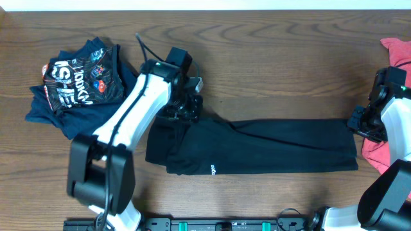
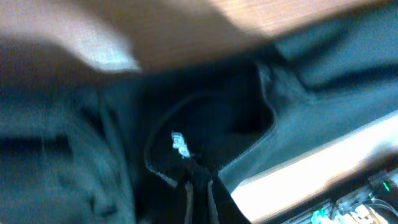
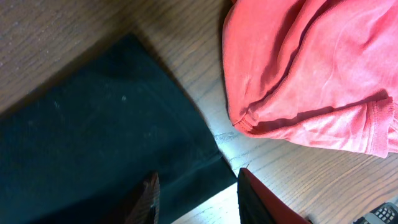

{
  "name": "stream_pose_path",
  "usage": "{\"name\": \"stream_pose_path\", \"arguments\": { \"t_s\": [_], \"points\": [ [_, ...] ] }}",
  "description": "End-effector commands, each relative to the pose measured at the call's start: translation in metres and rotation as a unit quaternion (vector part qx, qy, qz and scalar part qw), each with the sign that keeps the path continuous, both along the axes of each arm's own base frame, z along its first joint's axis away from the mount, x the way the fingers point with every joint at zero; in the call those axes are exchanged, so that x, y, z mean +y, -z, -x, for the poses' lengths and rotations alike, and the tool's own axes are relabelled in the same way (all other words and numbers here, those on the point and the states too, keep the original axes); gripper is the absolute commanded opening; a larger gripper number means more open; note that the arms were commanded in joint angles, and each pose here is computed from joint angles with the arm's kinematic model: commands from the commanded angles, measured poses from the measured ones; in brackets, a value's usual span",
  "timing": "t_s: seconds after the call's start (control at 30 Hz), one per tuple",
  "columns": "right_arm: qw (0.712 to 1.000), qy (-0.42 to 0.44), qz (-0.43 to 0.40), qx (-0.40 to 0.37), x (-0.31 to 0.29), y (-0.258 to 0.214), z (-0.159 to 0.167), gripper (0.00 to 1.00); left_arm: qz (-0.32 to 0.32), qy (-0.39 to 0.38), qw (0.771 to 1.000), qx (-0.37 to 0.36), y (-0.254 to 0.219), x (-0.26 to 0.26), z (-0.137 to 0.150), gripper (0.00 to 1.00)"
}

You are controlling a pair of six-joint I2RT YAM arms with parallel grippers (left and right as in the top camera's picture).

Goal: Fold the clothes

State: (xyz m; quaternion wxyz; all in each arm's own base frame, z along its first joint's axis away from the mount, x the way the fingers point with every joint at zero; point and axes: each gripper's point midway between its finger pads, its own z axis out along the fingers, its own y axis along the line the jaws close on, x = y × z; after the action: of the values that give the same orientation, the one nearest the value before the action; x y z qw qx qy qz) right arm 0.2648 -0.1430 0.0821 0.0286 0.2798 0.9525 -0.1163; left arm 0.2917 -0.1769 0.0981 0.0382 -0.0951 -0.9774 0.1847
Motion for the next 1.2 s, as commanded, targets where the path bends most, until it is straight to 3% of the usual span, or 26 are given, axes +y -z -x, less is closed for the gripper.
{"name": "stream_pose_path", "arguments": {
  "t_s": [0.0, 0.2, 0.37, 0.53, 0.63, 0.7, 1.0, 1.17],
  "points": [
    [1.000, 0.004, 0.000, 0.001, -0.002, 0.000, 0.001, 0.39, 0.007, 0.010, 1.000, 0.017, -0.012, -0.003, 0.018, 0.07],
    [1.000, 0.003, 0.000, 0.001, -0.002, 0.000, 0.002, 0.39, -0.071, 0.029, 0.996, 0.037, 0.007, 0.017, 0.037, 0.07],
    [1.000, 0.003, -0.001, 0.002, -0.001, 0.000, 0.002, 0.39, -0.137, -0.004, 0.989, 0.061, 0.032, 0.041, 0.052, 0.07],
    [1.000, 0.003, -0.001, 0.003, -0.001, 0.000, 0.002, 0.39, -0.155, -0.017, 0.986, 0.055, 0.059, 0.050, 0.056, 0.08],
    [1.000, 0.003, -0.001, 0.004, -0.001, 0.000, 0.003, 0.40, -0.179, -0.036, 0.983, 0.021, 0.070, 0.058, 0.044, 0.17],
    [1.000, 0.003, -0.004, 0.012, 0.000, 0.001, 0.007, 0.41, -0.178, -0.037, 0.983, 0.013, 0.073, 0.058, 0.041, 0.34],
    [0.999, -0.015, -0.032, 0.035, 0.010, 0.005, 0.018, 0.47, -0.188, -0.036, 0.980, 0.049, 0.069, 0.063, 0.057, 0.38],
    [0.997, -0.062, -0.030, 0.027, 0.010, 0.022, 0.013, 0.53, -0.179, -0.042, 0.982, 0.031, 0.053, 0.063, 0.053, 0.39]
  ]
}}
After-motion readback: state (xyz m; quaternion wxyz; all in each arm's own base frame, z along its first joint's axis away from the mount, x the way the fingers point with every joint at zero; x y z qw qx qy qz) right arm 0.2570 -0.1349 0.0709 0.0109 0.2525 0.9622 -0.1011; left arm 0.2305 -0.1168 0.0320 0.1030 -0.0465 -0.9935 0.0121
